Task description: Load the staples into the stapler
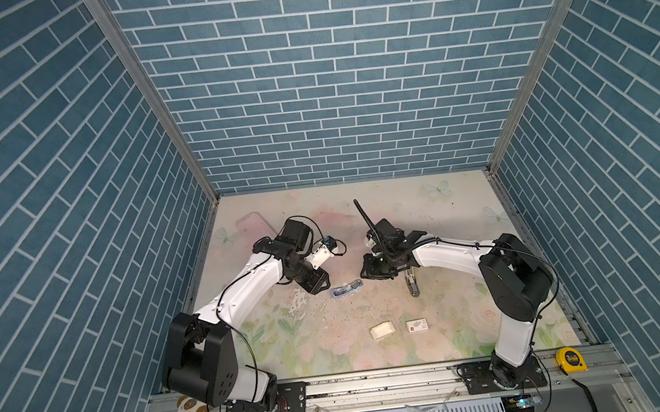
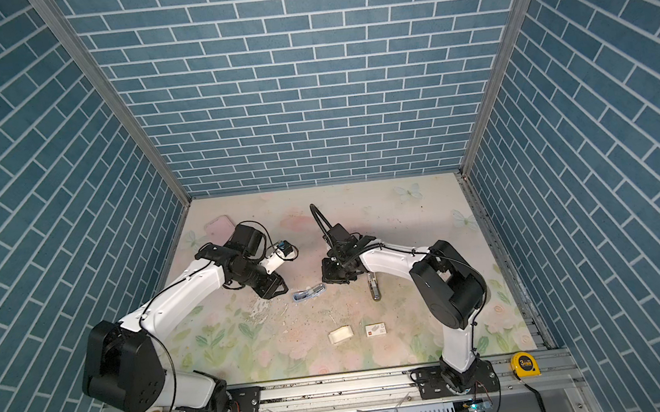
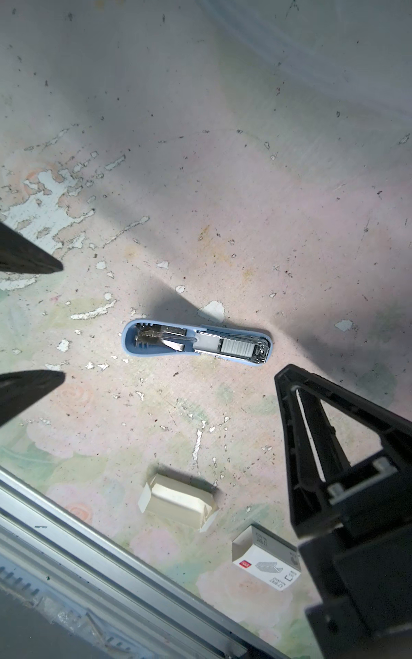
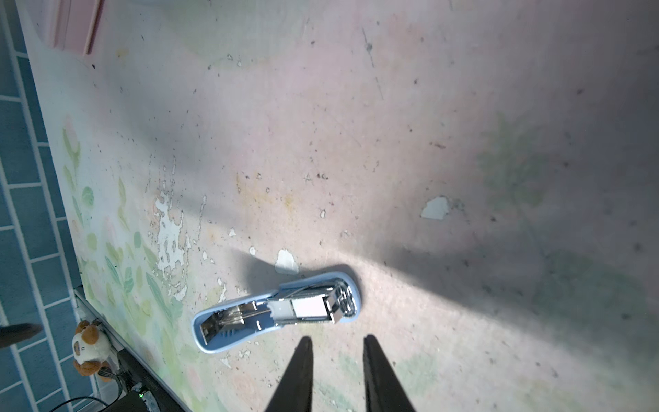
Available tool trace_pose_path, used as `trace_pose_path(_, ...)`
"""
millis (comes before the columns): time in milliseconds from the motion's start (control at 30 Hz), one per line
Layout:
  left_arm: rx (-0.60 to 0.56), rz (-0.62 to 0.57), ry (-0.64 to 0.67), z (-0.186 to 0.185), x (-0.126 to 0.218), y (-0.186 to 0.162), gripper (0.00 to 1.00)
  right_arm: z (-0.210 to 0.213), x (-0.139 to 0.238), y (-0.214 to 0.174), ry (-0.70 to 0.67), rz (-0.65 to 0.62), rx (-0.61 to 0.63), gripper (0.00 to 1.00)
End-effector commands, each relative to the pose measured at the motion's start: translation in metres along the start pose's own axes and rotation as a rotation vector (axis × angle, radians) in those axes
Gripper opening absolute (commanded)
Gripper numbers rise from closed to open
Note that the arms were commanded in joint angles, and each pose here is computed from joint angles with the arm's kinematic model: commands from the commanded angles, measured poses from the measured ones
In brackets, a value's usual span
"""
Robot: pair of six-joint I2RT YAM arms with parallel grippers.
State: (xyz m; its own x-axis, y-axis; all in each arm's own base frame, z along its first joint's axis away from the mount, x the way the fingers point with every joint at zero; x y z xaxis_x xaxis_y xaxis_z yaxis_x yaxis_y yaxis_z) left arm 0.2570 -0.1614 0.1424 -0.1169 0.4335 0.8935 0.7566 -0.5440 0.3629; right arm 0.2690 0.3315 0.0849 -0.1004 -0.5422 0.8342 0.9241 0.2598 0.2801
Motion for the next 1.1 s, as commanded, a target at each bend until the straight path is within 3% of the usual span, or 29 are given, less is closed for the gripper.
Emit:
trace_pose_path(0, -0.011, -0.005, -0.033, -0.004, 0.0, -0.004, 0.47, 0.002, -0.005, -0.004, -0.001, 0.044, 0.035, 0.26)
trace_pose_path(533, 0.04, -0.036, -0.062, 0.008, 0.002, -0.006, 0.49, 0.003, -0.019, -0.007, -0.036, 0.101, 0.063, 0.21)
trace_pose_path(1067, -0.017, -0.03, -0.042, 0.011, 0.001, -0.012, 0.49, -0.003, -0.024, -0.01, -0.103, 0.13, 0.086, 0.17)
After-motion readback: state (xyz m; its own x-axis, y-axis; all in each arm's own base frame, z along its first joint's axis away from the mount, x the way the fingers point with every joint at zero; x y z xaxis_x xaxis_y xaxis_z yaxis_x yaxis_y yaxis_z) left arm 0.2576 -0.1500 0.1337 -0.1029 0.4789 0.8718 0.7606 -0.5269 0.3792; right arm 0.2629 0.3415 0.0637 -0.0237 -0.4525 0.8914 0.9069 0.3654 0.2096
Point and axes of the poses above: each gripper's point midway between its finger pads, its own x axis back along the fingers, its own z axis along the line the jaws close on, y = z × x, the point moved 3 cm from there along x, back along the fingers, and after that the axes turned 9 degrees about x, right-handed, at the moved point
